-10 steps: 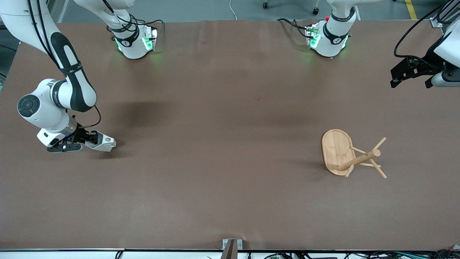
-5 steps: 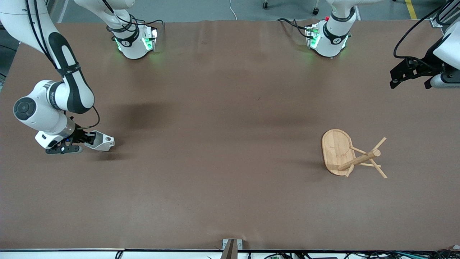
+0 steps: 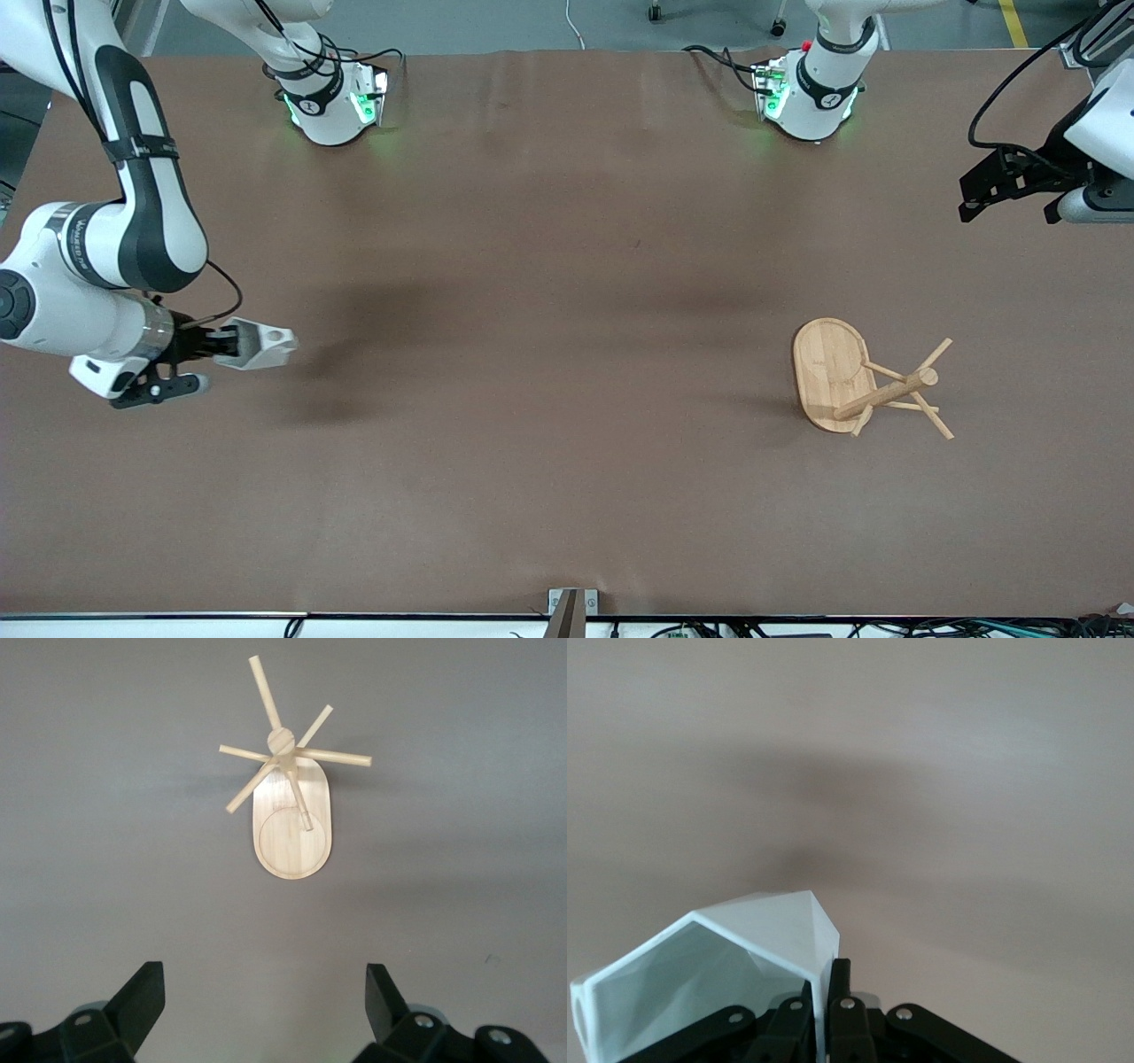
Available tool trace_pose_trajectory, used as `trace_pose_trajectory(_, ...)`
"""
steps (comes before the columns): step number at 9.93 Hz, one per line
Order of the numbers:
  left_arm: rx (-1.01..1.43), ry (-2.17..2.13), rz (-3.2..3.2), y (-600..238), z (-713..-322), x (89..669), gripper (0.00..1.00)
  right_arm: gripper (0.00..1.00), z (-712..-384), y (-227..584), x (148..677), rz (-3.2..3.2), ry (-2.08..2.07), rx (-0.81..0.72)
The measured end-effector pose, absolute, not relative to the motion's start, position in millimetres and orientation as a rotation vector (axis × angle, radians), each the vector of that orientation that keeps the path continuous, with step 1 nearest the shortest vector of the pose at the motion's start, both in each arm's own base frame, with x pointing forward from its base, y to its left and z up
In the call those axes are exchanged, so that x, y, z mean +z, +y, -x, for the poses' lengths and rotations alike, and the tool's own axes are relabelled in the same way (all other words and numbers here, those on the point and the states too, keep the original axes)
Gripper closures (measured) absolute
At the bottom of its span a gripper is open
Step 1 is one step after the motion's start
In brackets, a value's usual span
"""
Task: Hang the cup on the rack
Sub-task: 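Lift the cup with the right gripper while the left gripper approaches it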
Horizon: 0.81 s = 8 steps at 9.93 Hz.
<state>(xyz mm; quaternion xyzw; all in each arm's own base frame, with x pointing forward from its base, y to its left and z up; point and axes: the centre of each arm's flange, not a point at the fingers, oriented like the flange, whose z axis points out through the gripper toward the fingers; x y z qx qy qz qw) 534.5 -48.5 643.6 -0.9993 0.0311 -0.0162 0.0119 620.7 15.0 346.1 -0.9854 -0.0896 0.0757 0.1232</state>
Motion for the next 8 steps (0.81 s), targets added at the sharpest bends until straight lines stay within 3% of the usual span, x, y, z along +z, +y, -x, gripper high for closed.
trace_pose_trajectory(4,0.001,0.32,3.216,-125.5,-520.5,654.1,0.0,0.96,-602.3,161.2,355.7,2.33,-0.114,0.287)
trace_pose_trajectory(8,-0.029,0.921,3.239,-284.8,-472.0,652.7,0.0,0.96,-560.5,317.6,360.8,1.956,-0.045,0.383)
